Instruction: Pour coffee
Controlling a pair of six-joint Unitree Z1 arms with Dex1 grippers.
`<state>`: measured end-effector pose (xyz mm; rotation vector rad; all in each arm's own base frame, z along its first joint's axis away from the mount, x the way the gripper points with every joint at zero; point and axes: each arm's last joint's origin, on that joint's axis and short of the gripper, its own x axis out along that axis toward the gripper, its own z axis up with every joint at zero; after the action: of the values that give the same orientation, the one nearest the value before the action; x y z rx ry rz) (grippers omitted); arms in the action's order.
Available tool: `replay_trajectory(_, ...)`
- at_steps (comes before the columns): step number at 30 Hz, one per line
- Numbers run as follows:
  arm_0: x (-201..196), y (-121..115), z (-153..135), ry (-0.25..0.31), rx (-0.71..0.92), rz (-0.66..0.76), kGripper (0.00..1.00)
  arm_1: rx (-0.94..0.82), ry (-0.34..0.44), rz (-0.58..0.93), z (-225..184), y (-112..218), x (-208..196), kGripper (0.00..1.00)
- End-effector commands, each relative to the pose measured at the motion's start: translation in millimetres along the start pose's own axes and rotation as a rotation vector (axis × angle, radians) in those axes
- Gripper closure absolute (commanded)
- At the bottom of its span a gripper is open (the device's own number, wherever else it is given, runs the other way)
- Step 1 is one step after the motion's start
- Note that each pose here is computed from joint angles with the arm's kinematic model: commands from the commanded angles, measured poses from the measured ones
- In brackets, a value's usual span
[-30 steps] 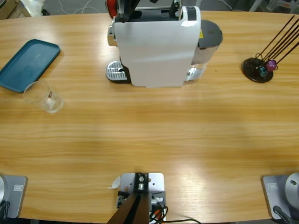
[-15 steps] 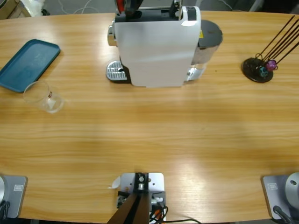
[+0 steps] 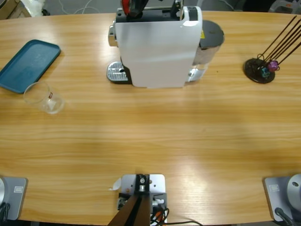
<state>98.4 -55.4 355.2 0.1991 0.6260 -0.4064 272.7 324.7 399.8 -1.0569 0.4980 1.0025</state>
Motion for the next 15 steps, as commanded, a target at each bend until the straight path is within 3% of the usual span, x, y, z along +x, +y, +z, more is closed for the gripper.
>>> replay_trajectory(1, -3.1, -0.1, -10.9, -0.010, 0.008, -0.013, 0.179, -0.009, 0.076, 0.031, -6.3, 0.7, 33.9, 0.938)
replay_trajectory(15, -7.0, -0.3, -12.9, -0.024, 0.011, -0.020, 0.179, -0.005, 0.099, 0.053, -6.3, 2.6, 43.1, 0.938)
